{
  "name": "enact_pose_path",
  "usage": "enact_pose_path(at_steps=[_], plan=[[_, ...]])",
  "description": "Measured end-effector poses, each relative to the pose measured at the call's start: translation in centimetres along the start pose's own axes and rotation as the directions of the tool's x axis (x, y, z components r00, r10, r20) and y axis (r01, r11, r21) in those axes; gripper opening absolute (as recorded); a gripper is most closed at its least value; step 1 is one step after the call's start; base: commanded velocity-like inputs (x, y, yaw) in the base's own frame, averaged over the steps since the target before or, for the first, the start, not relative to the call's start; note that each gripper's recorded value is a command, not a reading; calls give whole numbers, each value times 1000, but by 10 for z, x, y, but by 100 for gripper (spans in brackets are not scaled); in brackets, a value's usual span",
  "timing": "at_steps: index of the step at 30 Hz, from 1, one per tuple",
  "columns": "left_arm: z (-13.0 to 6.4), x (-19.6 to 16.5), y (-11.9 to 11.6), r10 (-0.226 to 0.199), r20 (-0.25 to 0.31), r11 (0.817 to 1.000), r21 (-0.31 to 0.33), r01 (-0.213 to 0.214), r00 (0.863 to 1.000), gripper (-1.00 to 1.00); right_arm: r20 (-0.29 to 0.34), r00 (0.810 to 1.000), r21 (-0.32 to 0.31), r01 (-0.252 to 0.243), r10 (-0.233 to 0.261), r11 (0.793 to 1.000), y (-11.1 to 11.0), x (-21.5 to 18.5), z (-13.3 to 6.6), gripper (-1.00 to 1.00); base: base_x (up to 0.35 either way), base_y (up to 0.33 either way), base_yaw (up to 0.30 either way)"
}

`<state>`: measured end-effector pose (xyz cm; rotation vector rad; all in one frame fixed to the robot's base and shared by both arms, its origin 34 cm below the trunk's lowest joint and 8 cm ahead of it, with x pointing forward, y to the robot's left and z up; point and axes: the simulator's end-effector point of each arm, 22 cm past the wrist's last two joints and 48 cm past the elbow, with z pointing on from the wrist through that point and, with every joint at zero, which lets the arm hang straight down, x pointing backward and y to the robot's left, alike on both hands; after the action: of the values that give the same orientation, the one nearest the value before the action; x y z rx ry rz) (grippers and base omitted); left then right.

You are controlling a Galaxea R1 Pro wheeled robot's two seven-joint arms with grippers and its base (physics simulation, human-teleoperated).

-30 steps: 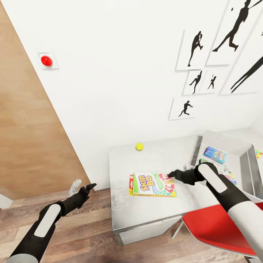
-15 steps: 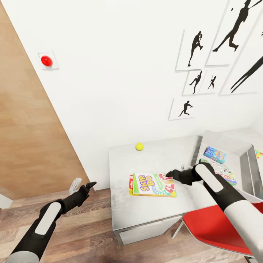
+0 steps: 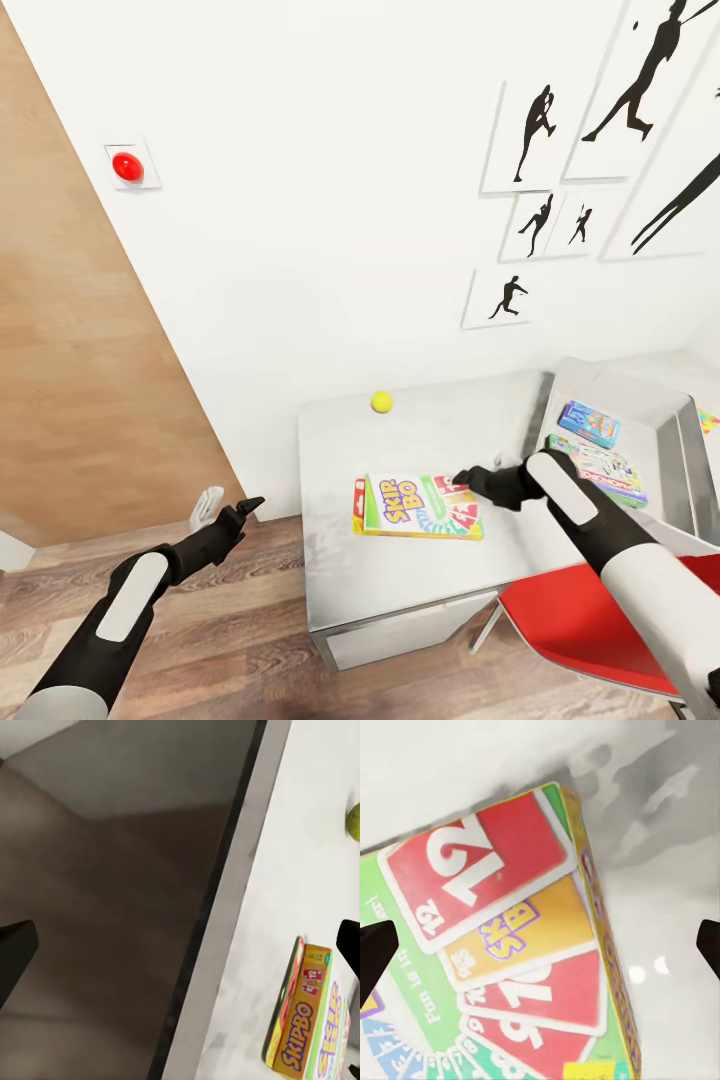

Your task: Put all the toys in the child's room - the three board games (two on the bed and one on the table), the two jigsaw puzzles on the table, and the tennis ball on the table - inside the toy box on the table in the child's room.

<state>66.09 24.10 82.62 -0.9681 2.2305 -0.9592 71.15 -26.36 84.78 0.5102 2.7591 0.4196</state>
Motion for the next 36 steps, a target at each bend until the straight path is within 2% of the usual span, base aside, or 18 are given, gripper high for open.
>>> enact_pose_path(at_steps=[6,11,15,24,36], plan=[[0,0,0,0,0,1000,0,0,1000,100,-5,1000,0,-25,25,1000,0,3,7,100,0,0,0],[1,1,0,3,-3,1000,0,-3,1000,100,15,999,-34,-38,39,999,6,0,11,100,0,0,0],[1,3,-1,5,-6,1000,0,-5,1000,100,31,999,-50,-27,29,998,9,-3,13,100,0,0,0],[1,4,-1,8,-9,1000,0,-8,1000,100,54,999,-40,6,-4,999,6,-7,14,100,0,0,0],[4,7,4,4,-15,1000,-8,-4,1000,100,48,999,-31,10,-8,999,2,-5,19,100,0,0,0]])
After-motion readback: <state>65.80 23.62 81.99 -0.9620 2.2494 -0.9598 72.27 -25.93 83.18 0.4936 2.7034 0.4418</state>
